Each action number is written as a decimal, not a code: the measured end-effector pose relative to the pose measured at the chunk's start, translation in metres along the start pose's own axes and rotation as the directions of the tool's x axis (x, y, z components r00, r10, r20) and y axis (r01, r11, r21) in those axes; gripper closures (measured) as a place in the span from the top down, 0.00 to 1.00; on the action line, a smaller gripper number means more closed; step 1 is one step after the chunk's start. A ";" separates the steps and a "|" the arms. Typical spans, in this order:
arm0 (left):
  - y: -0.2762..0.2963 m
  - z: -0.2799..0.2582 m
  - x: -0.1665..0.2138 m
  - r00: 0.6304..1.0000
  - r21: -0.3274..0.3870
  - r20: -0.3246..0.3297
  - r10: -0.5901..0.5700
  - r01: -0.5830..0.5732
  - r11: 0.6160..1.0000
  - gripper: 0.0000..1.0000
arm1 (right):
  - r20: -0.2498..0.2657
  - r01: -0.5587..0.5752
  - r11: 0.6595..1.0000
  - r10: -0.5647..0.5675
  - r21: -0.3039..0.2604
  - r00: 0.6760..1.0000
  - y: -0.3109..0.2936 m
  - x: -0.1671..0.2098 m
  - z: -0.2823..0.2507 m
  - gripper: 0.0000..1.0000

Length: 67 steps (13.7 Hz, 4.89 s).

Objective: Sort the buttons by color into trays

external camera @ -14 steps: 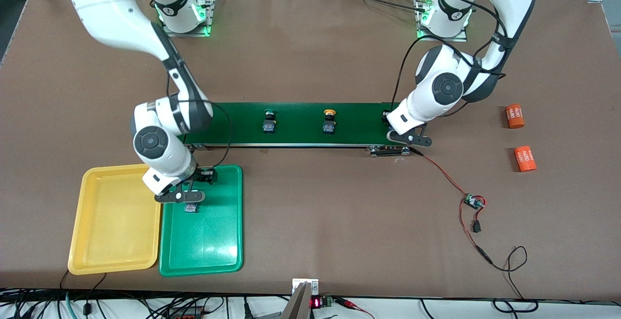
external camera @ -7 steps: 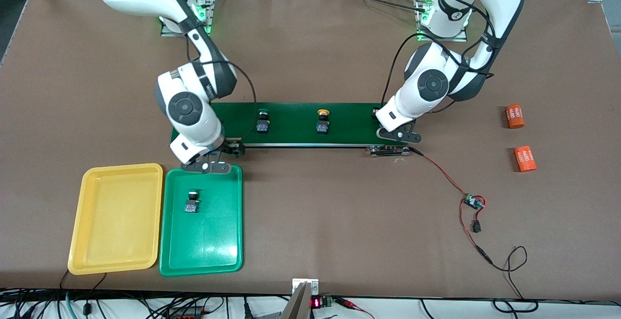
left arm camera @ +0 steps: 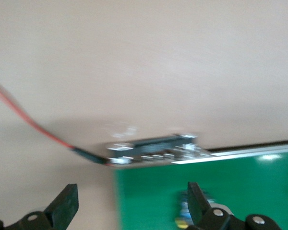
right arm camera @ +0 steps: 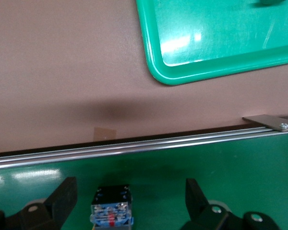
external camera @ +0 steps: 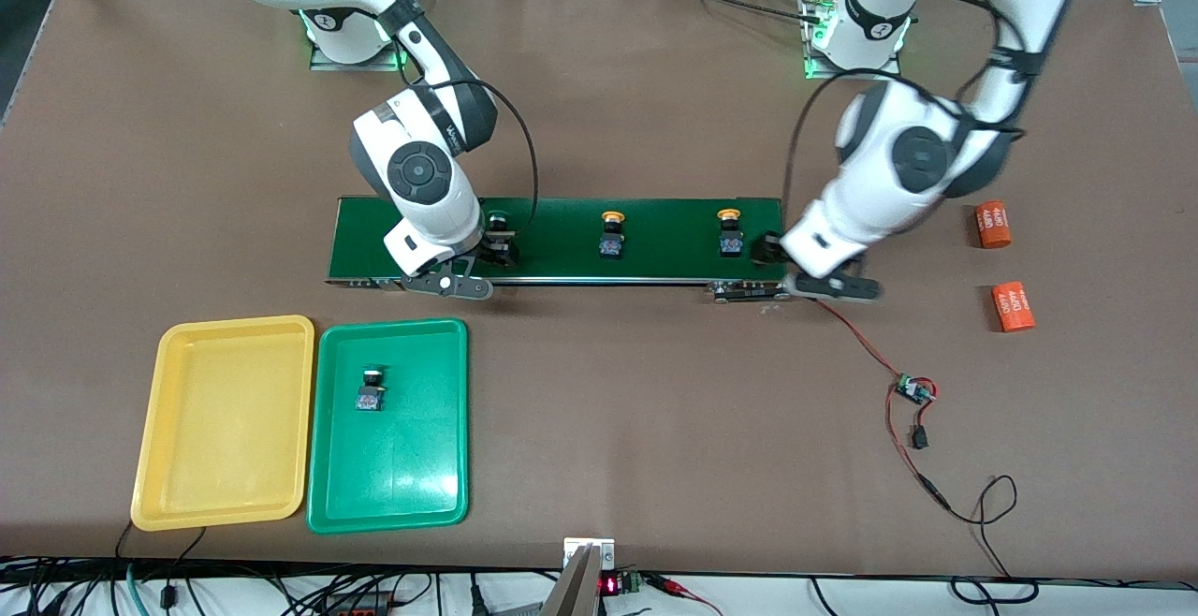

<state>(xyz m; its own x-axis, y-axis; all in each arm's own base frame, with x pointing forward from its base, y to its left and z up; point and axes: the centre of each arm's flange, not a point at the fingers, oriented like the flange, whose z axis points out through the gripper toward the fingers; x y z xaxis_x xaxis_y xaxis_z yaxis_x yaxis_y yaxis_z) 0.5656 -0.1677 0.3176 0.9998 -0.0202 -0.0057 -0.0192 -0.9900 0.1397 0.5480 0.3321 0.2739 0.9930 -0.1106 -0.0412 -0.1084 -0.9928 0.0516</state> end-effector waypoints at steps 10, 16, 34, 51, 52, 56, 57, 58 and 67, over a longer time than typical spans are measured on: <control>-0.334 0.015 -0.048 0.944 0.052 0.175 -0.279 0.274 0.960 1.00 | 0.076 0.029 0.998 -0.025 -0.052 0.997 0.001 -0.027 0.027 0.73; -0.383 0.040 -0.084 0.931 0.173 0.264 -0.254 0.214 0.961 1.00 | 0.084 0.045 0.997 -0.040 -0.065 0.996 0.010 -0.024 0.014 0.41; -0.388 0.087 -0.095 0.935 0.165 0.344 -0.090 0.034 0.986 0.49 | -0.179 0.119 0.993 -0.116 0.007 0.977 0.095 0.137 0.067 0.41; -0.031 -0.011 -0.019 0.762 0.215 0.178 0.623 -0.648 0.731 0.49 | -0.179 0.121 0.992 -0.122 -0.017 0.976 0.104 0.142 0.084 0.78; -0.007 -0.009 -0.025 0.730 0.208 0.180 0.660 -0.684 0.700 0.49 | -0.179 0.121 0.993 -0.122 -0.017 0.976 0.104 0.143 0.084 0.78; 0.069 0.004 -0.050 0.556 0.159 0.200 0.806 -0.831 0.534 0.49 | -0.191 0.120 0.993 -0.121 -0.013 0.974 0.103 0.146 0.078 0.83; 0.082 0.006 -0.055 0.508 0.146 0.205 0.837 -0.861 0.487 0.49 | -0.191 0.118 0.993 -0.119 -0.015 0.974 0.104 0.147 0.074 0.83; 0.090 0.009 -0.058 0.459 0.131 0.212 0.863 -0.888 0.440 0.49 | -0.181 0.116 0.993 -0.117 -0.021 0.976 0.104 0.147 0.070 0.83; 0.138 0.061 -0.088 0.143 0.096 0.324 0.935 -0.988 0.118 0.49 | 0.004 0.023 1.000 -0.023 -0.016 1.000 0.069 0.101 -0.017 1.00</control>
<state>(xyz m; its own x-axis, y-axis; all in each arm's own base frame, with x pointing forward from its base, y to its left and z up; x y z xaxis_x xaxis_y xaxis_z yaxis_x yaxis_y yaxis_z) 0.4749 -0.3112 0.2771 0.1225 -0.9738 -0.1914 -0.9912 -0.1103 -0.0730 0.6420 0.2534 0.2907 0.9951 -0.0876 -0.0461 -0.0845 -0.9942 0.0669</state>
